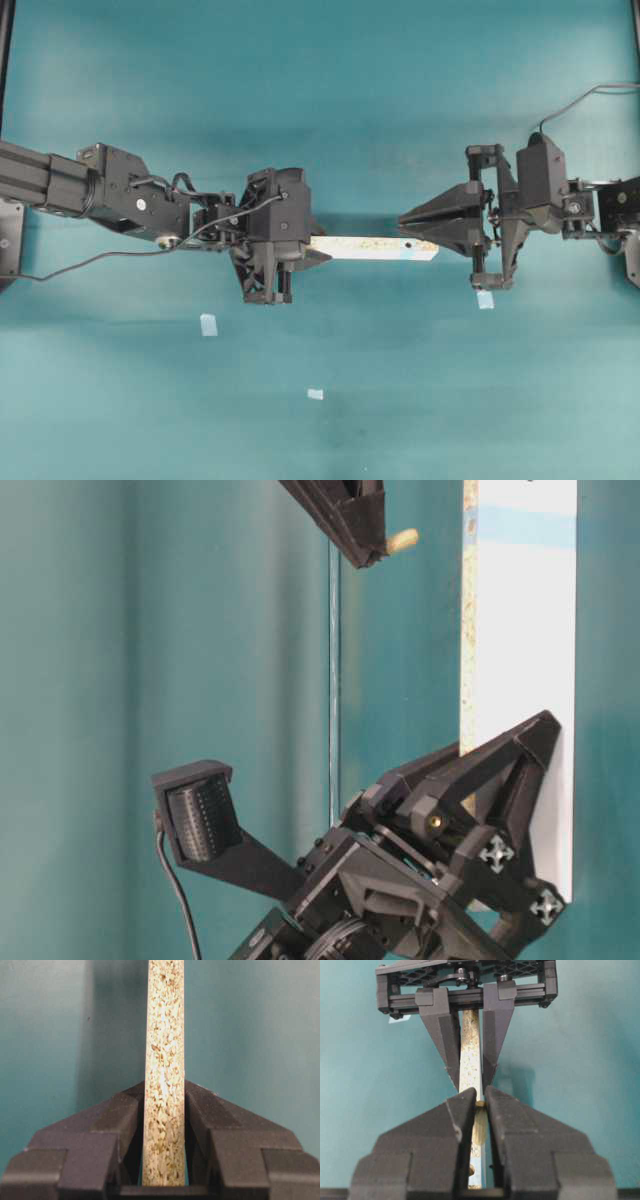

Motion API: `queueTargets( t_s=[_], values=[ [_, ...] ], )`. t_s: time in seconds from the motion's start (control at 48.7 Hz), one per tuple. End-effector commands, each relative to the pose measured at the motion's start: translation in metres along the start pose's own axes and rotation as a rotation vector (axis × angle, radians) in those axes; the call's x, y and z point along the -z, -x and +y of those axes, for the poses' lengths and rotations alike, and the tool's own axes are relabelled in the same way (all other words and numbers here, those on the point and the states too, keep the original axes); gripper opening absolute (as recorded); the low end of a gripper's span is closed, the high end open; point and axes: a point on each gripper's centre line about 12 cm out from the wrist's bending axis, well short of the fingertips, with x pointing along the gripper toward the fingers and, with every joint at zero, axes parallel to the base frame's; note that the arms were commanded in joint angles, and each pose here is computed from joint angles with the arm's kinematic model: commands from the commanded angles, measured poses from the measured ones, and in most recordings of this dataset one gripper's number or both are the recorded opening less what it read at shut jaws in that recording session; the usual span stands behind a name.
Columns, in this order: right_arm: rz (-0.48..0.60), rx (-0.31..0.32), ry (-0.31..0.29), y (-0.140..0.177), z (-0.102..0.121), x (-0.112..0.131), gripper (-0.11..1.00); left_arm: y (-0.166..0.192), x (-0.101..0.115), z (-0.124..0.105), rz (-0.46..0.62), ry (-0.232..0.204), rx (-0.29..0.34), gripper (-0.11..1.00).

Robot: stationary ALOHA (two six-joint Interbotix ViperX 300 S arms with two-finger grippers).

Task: Insert the rod into the hole on the wooden board.
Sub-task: 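Align the held peg with the hole near the board's right end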

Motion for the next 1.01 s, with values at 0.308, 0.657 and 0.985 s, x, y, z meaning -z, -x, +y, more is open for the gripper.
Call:
queueTargets(
  t_s=[0.308, 0.657, 0.985],
  values=[
    [-0.027, -0.001, 0.006, 0.002, -0.001, 0.001, 0.10, 0.001, 0.003, 0.010, 0.016, 0.017, -0.018, 0.31],
    [-0.028, -0.003, 0.005, 0.000, -0.003, 0.006, 0.10, 0.001, 0.002, 0.010, 0.014, 0.019, -0.018, 0.31],
    [-0.001, -0.003, 0.008, -0.001, -0.004, 0.013, 0.10, 0.001, 0.002, 0.011, 0.014, 0.021, -0.020, 0.31]
  ],
)
